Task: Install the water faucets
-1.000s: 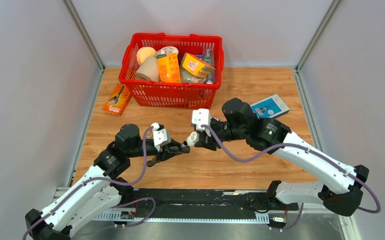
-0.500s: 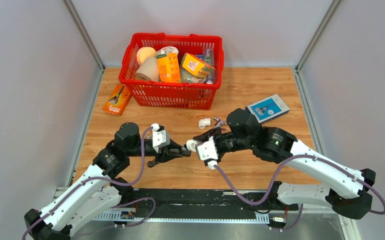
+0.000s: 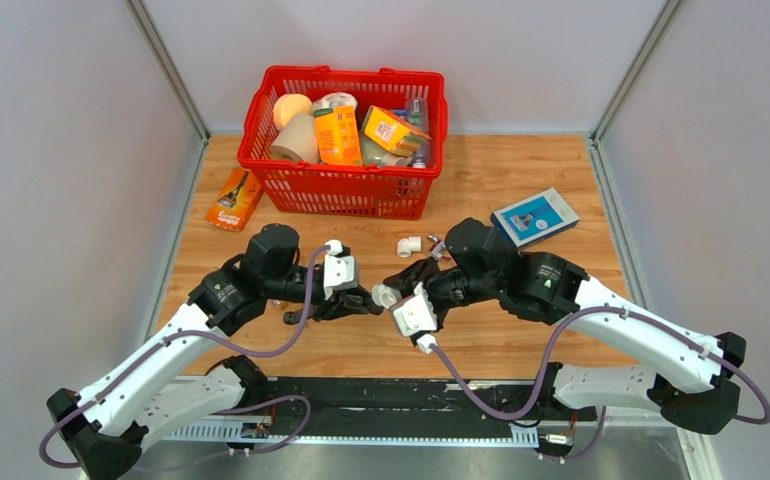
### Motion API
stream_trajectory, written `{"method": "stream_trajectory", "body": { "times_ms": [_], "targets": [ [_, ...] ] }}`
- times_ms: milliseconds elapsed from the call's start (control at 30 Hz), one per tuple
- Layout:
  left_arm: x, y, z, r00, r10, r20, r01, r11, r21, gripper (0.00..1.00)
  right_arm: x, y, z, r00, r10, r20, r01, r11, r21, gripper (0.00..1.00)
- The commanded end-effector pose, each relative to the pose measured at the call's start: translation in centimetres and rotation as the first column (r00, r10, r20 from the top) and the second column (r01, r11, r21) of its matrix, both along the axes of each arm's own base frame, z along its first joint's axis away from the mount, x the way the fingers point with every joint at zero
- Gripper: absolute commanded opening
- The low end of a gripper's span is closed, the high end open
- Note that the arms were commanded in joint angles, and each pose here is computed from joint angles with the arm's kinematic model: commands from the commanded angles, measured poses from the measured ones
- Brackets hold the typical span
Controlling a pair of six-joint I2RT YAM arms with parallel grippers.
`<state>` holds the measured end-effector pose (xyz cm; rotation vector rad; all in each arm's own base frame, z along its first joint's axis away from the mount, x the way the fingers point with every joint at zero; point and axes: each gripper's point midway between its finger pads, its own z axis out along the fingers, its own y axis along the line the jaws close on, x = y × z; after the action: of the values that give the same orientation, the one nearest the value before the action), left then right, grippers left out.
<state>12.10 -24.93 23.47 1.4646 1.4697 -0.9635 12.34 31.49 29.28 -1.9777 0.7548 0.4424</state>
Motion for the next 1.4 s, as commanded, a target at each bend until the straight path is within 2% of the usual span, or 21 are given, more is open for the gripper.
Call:
{"method": "stream_trajectory", "body": {
  "times_ms": [0,233,433,767,1033,1367],
  "targets": [
    [-0.6,-0.4,4.7,0.986,-0.083,0.145,0.093,0.994,-0.061,0.00,-0.4,-0.1,1.7,0.996,0.041,0.081,-0.045,0.998,0.048,0.00],
    [-2.8,-0.7,6.0,0.972,-0.177,0.152,0.190,0.979,-0.076,0.00,-1.7,-0.5,2.8,0.994,0.085,0.071,-0.092,0.991,0.097,0.00],
    [-4.0,-0.9,6.2,0.962,-0.217,0.163,0.225,0.974,-0.036,0.00,-2.2,-0.8,2.5,0.994,0.093,0.049,-0.098,0.989,0.108,0.00],
    [-2.8,-1.0,6.2,0.973,-0.156,0.169,0.157,0.988,0.007,0.00,-1.3,-0.5,1.5,0.996,0.064,0.056,-0.068,0.995,0.075,0.00],
    [-2.4,-1.4,7.0,0.977,-0.128,0.170,0.132,0.991,-0.010,0.00,-0.8,0.0,0.1,0.997,0.054,0.053,-0.057,0.997,0.046,0.00],
    [-1.2,-1.7,6.0,0.981,-0.083,0.177,0.084,0.996,-0.002,0.00,-2.6,0.9,0.9,0.992,0.127,-0.015,-0.124,0.986,0.107,0.00]
  ]
}}
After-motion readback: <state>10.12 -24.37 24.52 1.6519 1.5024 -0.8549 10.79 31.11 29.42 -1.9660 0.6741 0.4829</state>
